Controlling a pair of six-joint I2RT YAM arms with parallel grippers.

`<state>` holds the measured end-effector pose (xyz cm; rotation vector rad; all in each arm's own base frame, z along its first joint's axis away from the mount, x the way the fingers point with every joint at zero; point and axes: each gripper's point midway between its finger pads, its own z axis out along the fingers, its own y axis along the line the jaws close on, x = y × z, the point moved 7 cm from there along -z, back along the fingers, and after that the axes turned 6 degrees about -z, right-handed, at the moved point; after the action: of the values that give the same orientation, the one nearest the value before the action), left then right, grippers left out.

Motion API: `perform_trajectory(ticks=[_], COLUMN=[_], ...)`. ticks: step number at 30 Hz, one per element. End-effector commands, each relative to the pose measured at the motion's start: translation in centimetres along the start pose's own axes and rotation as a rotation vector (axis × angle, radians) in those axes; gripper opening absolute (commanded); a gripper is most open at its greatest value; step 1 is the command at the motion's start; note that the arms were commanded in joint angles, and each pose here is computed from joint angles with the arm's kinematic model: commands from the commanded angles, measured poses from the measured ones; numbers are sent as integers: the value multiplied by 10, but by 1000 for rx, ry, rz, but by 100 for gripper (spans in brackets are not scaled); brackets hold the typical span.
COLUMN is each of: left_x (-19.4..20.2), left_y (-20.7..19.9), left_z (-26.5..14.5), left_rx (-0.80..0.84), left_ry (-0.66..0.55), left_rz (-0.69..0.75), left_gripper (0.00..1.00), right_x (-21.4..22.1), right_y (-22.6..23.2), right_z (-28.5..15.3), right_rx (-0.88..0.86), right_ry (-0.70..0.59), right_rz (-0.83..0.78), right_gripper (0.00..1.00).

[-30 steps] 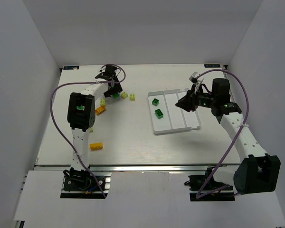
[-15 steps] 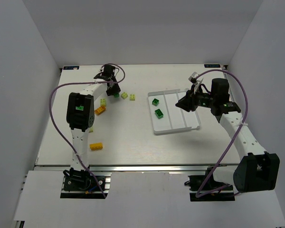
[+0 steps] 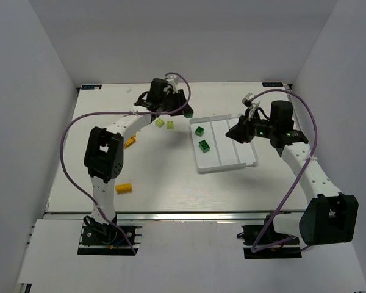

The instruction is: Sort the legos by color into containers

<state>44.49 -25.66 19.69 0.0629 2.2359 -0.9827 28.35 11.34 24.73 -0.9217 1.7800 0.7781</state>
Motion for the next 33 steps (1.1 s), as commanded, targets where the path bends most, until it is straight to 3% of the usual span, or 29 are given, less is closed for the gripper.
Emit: perform_trajectory(ticks=[1,3,4,9,18,20,21,22,24,26,27,28,30,31,33], left_x=[22,30,33,43,44,27,28,16,12,6,-2,14,4,15,19], left_y=[-23,-26,-33,-40,-51,-58,-47,-56,-26,-11,15,39,77,95,121], left_z=[14,21,25,39,33,13,6,-17,-40,-75,-92,-104,-145,-162,-184], left_rx=[89,86,86,58,19,7,-28,-29,-187,-282,-369,-438,-583,-641,-729], left_ry=[73,92,98,124,115,63,53,-3,-69,-117,-156,-123,-223,-226,-263], left_rz=[2,-2,6,19,33,38,25,32,10,-24,-79,-122,-207,-247,-303], left_gripper=[16,21,30,54,63,56,37,28,8,5,4,5,16,33,55], right_x=[-3,-3,-3,-3,-5,-6,-6,-5,-5,-4,-4,-4,-3,-4,-5], right_y=[-2,-2,-1,0,0,0,0,1,0,1,1,1,1,1,2], right_z=[-2,-3,-2,-2,-5,-6,-6,-6,-5,-4,-4,-4,-4,-4,-4], right_rx=[11,13,12,9,11,10,9,7,2,-2,-5,-7,-9,-7,-11], right_ry=[-14,-16,-15,-17,-26,-29,-30,-29,-28,-25,-25,-24,-23,-25,-27], right_rz=[-21,-22,-21,-23,-27,-27,-26,-24,-22,-23,-22,-22,-20,-22,-25], right_gripper=[38,37,38,38,40,40,40,40,40,40,40,40,40,40,40])
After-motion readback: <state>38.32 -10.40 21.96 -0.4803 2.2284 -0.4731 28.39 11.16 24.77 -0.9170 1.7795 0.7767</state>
